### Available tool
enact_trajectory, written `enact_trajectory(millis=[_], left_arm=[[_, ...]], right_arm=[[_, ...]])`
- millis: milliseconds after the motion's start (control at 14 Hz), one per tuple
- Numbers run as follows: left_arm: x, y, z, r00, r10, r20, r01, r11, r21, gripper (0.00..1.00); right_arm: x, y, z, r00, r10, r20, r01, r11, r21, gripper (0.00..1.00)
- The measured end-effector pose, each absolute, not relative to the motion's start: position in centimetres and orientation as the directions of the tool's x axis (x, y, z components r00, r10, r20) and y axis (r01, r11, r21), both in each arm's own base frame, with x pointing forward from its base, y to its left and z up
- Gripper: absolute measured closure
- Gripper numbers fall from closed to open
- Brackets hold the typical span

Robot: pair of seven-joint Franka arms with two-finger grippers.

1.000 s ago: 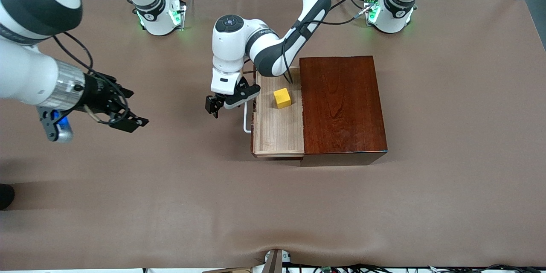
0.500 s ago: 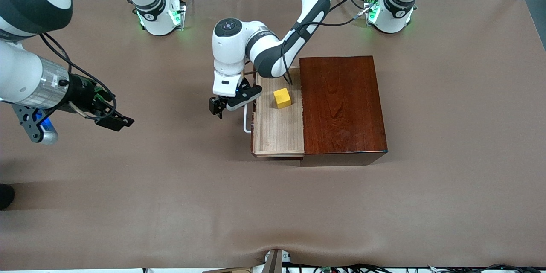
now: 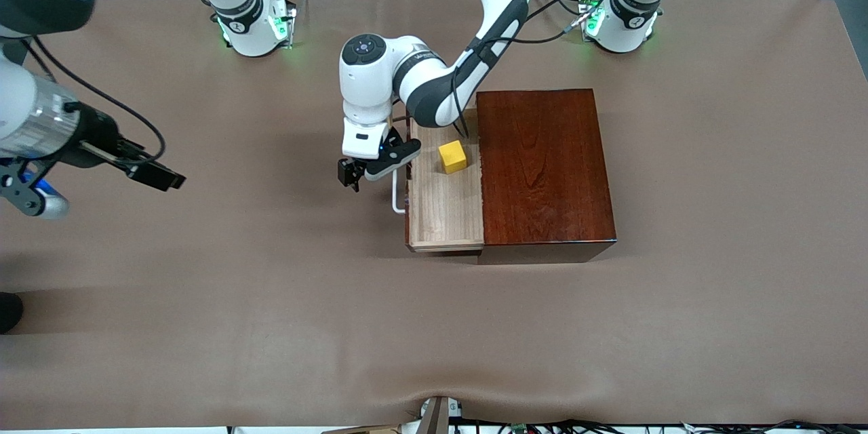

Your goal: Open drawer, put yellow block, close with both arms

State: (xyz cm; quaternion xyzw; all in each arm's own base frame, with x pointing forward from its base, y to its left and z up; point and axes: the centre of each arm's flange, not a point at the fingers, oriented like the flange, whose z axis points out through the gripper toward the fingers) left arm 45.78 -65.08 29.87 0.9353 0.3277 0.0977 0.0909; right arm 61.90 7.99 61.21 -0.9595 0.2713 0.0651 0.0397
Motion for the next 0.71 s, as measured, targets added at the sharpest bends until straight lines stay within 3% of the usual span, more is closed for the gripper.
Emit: enact_trajectory(millis=[357, 714], left_arm=[[46.7, -64.1, 30.0, 0.755, 0.646, 0.114, 0.620, -0.760, 0.194, 0.00], [47.5, -62.3, 29.1, 0.752, 0.647, 0.126, 0.641, -0.763, 0.089, 0.00]], right_arm=[[60.5, 3.0, 63.0, 0.927, -0.343, -0.152, -0.356, -0.932, -0.064, 0.00], [58.5, 1.8, 65.8, 0.988, -0.116, -0.098, -0.116, -0.993, 0.006, 0.00]])
